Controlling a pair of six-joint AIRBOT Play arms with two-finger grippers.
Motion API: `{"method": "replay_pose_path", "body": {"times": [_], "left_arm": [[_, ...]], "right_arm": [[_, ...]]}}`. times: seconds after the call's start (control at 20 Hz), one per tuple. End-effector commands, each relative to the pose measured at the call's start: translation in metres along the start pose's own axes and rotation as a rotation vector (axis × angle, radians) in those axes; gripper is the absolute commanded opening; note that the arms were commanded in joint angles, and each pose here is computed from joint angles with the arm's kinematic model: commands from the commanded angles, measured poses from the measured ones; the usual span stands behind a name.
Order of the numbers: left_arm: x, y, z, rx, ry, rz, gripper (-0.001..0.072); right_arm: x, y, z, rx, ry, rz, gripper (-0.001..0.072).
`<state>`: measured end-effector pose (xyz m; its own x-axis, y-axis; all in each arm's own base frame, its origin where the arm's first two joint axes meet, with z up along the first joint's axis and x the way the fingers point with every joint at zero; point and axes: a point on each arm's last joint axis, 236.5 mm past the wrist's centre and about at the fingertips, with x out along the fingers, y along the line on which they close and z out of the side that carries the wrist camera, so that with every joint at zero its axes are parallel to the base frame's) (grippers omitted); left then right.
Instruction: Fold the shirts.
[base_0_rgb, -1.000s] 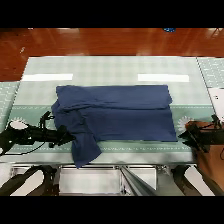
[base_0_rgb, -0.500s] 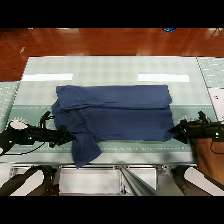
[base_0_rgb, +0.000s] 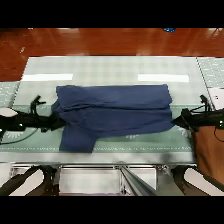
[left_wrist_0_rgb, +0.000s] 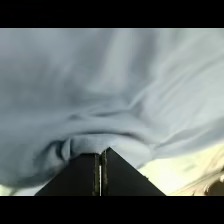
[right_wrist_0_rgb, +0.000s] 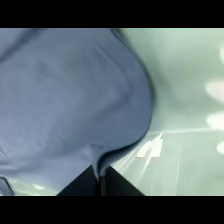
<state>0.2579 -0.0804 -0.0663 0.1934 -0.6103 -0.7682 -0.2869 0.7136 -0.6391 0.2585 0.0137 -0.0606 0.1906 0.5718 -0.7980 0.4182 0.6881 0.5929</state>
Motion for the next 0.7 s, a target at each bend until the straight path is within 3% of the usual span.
{"method": "replay_pose_path", "body": {"times": [0.0,0.25,0.65], "left_arm": [[-0.028,-0.028,0.044,0.044,-0.097,-0.025,0.0023],[-0.033,-0.044,0.104,0.071,-0.166,-0.028,0.0023],[0.004,-0.046,0.177,0.087,-0.094,-0.037,0.0023]], "right_arm": [[-0.019,0.028,0.027,-0.046,-0.078,0.054,0.0022],[-0.001,0.058,0.063,-0.070,-0.095,0.148,0.0022],[0.020,0.092,0.145,-0.111,-0.159,0.157,0.0022]]}}
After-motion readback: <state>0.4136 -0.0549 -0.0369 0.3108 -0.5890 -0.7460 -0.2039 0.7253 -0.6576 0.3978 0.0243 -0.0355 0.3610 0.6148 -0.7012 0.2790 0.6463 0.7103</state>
